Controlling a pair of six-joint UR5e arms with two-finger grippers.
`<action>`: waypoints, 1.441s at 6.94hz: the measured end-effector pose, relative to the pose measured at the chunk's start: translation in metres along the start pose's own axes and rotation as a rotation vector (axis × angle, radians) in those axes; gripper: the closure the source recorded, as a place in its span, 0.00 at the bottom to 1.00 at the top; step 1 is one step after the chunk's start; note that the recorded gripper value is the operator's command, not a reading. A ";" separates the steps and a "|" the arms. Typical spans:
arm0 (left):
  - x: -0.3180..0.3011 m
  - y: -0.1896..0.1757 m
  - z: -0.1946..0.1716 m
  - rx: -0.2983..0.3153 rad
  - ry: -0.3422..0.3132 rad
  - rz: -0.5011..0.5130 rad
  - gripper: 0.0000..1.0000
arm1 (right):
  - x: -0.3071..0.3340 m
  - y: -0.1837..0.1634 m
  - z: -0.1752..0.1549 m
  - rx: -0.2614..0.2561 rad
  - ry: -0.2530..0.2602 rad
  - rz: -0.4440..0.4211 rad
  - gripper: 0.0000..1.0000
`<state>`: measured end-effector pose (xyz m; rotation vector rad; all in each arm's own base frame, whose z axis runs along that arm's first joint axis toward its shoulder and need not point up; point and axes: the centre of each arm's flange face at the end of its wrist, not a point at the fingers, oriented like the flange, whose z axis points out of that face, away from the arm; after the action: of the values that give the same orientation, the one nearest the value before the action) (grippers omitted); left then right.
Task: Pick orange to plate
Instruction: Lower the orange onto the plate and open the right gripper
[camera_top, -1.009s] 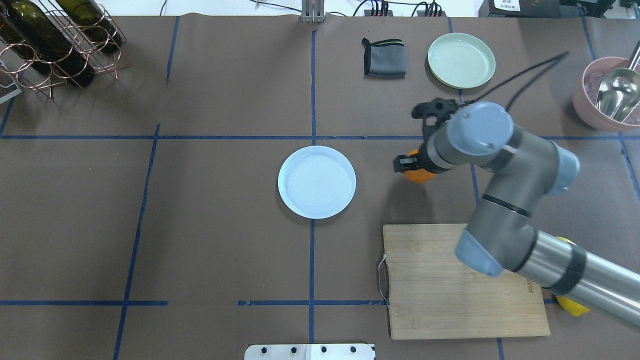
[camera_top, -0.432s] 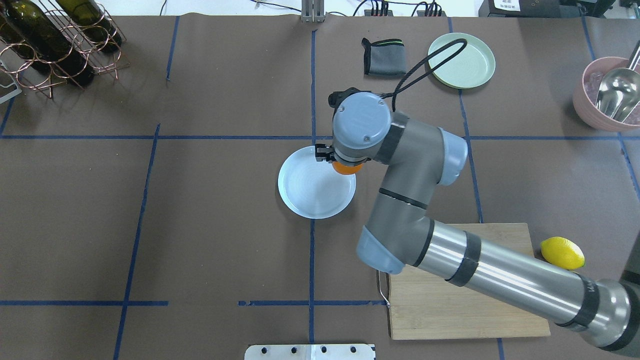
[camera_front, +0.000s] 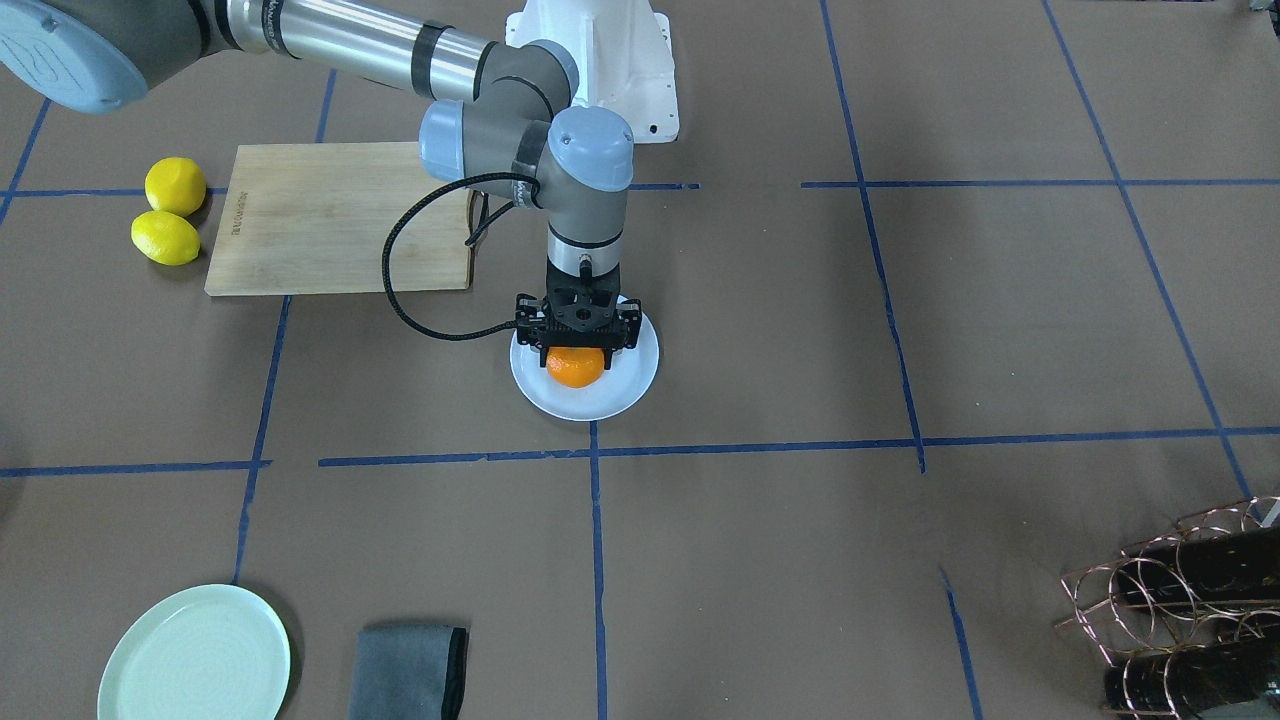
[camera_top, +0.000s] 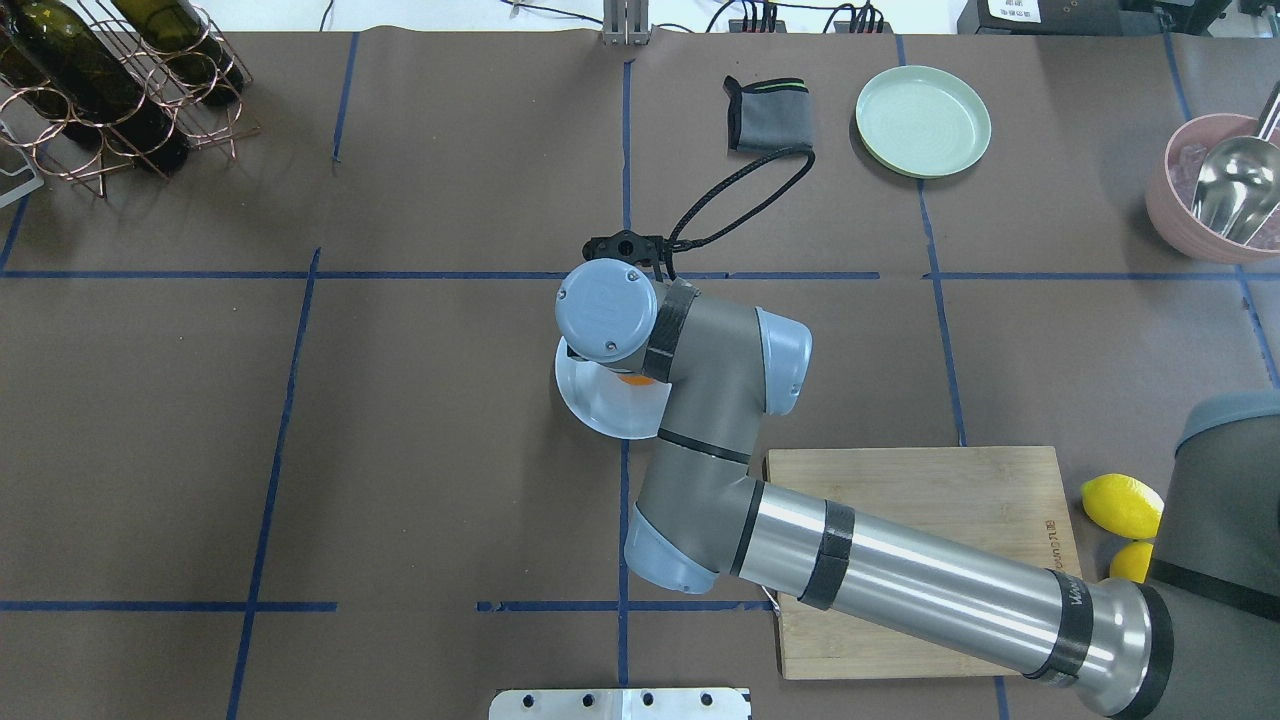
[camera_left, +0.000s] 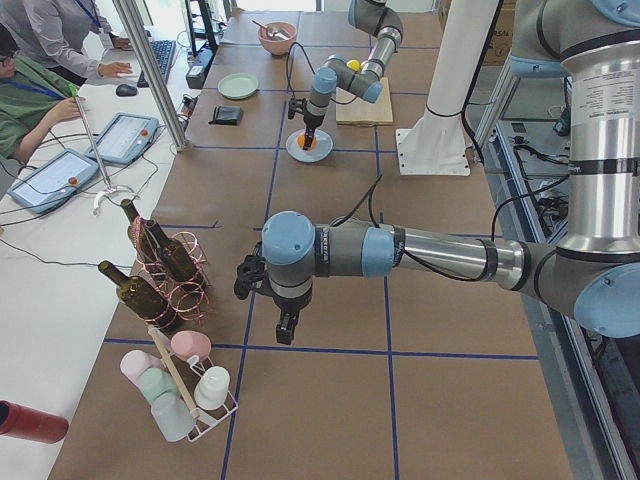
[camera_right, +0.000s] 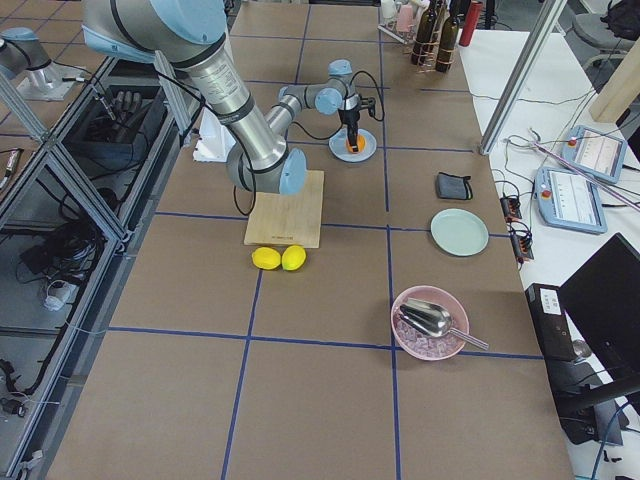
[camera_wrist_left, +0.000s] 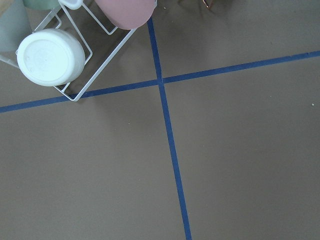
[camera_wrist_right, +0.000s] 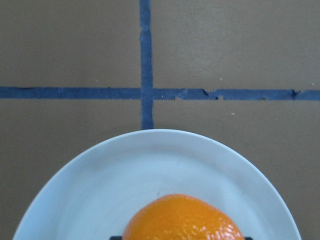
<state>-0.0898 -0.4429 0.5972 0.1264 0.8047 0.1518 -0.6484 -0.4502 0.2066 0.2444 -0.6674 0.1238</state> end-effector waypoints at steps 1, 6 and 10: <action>0.000 0.000 0.000 0.000 0.000 0.000 0.00 | -0.002 0.003 0.000 -0.002 -0.001 -0.003 0.00; 0.000 0.001 0.000 0.001 0.001 0.001 0.00 | 0.051 -0.081 -0.094 -0.047 -0.075 -0.029 0.00; 0.002 0.000 -0.004 0.005 -0.007 -0.001 0.00 | 0.332 -0.177 -0.121 -0.124 -0.116 -0.317 0.00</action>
<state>-0.0910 -0.4422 0.5930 0.1314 0.7984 0.1487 -0.2840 -0.5777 0.2899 0.2360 -0.7401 -0.2359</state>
